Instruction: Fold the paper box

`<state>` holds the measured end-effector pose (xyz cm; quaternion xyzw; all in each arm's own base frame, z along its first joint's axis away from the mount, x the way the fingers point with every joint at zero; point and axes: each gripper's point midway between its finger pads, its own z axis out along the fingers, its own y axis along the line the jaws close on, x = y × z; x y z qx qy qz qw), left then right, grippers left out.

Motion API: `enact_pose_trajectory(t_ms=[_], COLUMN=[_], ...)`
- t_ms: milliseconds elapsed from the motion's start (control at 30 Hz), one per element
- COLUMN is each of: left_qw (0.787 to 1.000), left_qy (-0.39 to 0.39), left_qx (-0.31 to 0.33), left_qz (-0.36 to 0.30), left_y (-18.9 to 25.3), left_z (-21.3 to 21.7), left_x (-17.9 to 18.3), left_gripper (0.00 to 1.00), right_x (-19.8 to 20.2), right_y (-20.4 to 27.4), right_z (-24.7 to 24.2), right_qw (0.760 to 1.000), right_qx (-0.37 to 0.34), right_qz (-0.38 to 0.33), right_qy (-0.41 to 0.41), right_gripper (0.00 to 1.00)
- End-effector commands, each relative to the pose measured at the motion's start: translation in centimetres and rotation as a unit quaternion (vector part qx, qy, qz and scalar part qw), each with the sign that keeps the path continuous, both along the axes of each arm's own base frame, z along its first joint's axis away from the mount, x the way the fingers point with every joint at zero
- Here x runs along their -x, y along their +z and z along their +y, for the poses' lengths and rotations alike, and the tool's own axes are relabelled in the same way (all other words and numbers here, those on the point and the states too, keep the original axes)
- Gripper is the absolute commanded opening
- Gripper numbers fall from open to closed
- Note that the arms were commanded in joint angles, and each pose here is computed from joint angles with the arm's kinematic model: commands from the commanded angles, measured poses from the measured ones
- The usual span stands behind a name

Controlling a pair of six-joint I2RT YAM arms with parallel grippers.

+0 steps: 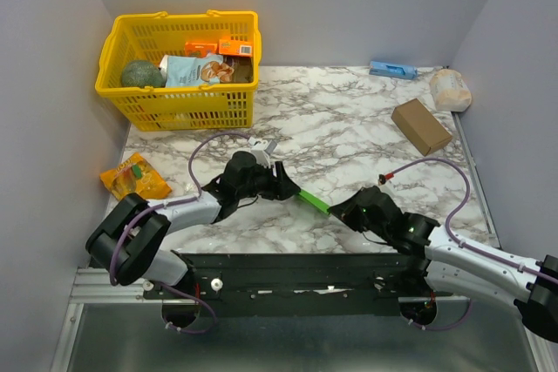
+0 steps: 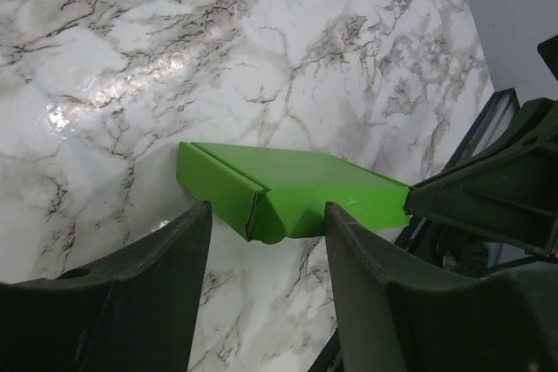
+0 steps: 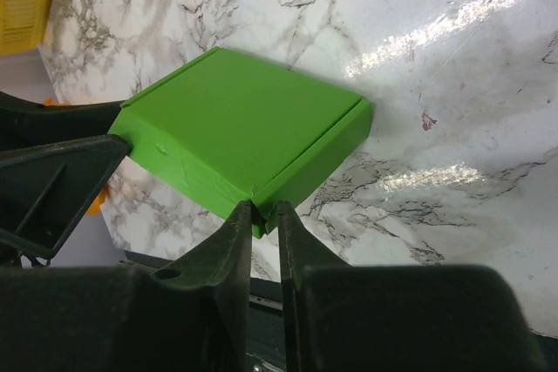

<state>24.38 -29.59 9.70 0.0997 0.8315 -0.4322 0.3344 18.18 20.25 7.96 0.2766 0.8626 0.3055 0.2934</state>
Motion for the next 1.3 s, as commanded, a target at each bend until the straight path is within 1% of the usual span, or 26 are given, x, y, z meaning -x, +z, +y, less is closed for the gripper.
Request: enact_pose_trajectory(t_ms=[0, 200, 500, 667, 700, 767, 800, 833, 867, 900, 933, 967, 1000, 1033, 1100, 1133, 1167, 1200, 1267], left_qw=[1.0, 1.0, 0.999, 0.998, 0.998, 0.998, 0.998, 0.998, 0.998, 0.997, 0.997, 0.997, 0.996, 0.996, 0.996, 0.996, 0.996, 0.996, 0.994], left_qy=[-0.011, -0.018, -0.042, -0.054, -0.055, -0.059, -0.061, -0.063, -0.065, -0.069, -0.071, -0.072, -0.075, -0.075, -0.067, -0.056, -0.046, -0.04, -0.014], left_qx=[0.014, 0.006, 0.016, 0.022, 0.02, 0.017, 0.018, 0.017, 0.017, 0.014, 0.015, 0.014, 0.011, 0.011, 0.001, -0.014, -0.021, -0.031, -0.064], left_qz=[0.004, 0.012, 0.01, 0.005, 0.003, -0.007, -0.013, -0.016, -0.019, -0.024, -0.029, -0.032, -0.039, -0.046, -0.054, -0.061, -0.068, -0.074, -0.087], left_y=[-0.8, -2.5, -3.9, -3.7, -3.7, -3.4, -3.0, -2.9, -2.8, -2.7, -2.5, -2.4, -2.4, -2.1, -2.0, -1.8, -1.4, -1.1, -0.6], left_z=[-0.3, -0.2, -0.9, -1.3, -1.3, -1.4, -1.5, -1.4, -1.5, -1.5, -1.5, -1.4, -1.3, -1.2, -0.7, -0.2, 0.1, 0.4, 1.7], left_x=[0.1, 0.4, 0.5, 0.5, 0.4, 0.3, 0.1, 0.1, 0.0, 0.0, 0.0, 0.1, 0.2, 0.2, 0.1, -0.1, -0.6, -0.8, -1.5], left_gripper=[0.58, 0.5, 0.38, 0.38, 0.4, 0.42, 0.46, 0.48, 0.51, 0.56, 0.59, 0.62, 0.67, 0.69, 0.73, 0.75, 0.77, 0.81, 0.85], right_x=[3.6, 3.8, 3.8, 3.1, 2.3, 1.7, 1.2, 1.0, 0.9, 0.6, 0.3, 0.0, -0.4, -0.6, -1.6, -1.7, -2.4, -2.5, -3.3], right_y=[-6.7, -7.0, -7.3, -6.3, -5.2, -4.4, -3.9, -3.3, -3.0, -2.7, -2.2, -2.0, -1.7, -1.3, -0.3, -0.2, 0.8, 0.7, 1.6], right_z=[-6.5, -6.7, -7.0, -6.8, -6.6, -6.9, -7.1, -7.3, -7.4, -7.4, -7.3, -7.0, -6.6, -6.3, -4.7, -4.3, -3.5, -3.2, -2.1], right_qw=[0.982, 0.981, 0.98, 0.979, 0.98, 0.975, 0.973, 0.97, 0.968, 0.967, 0.962, 0.957, 0.953, 0.94, 0.923, 0.911, 0.911, 0.908, 0.912], right_qx=[0.166, 0.168, 0.166, 0.182, 0.185, 0.215, 0.227, 0.241, 0.249, 0.253, 0.268, 0.28, 0.29, 0.314, 0.337, 0.35, 0.347, 0.35, 0.335], right_qz=[0.09, 0.097, 0.105, 0.089, 0.073, 0.048, 0.036, 0.028, 0.023, 0.017, 0.002, -0.004, -0.012, -0.025, -0.034, -0.034, -0.043, -0.041, -0.062], right_qy=[-0.012, -0.016, -0.03, -0.016, -0.017, 0.007, 0.008, 0.016, 0.021, 0.027, 0.05, 0.07, 0.09, 0.132, 0.185, 0.215, 0.218, 0.225, 0.23], right_gripper=[0.23, 0.23, 0.24, 0.24, 0.24, 0.28, 0.32, 0.38, 0.41, 0.45, 0.53, 0.56, 0.59, 0.64, 0.67, 0.68, 0.69, 0.69, 0.73])
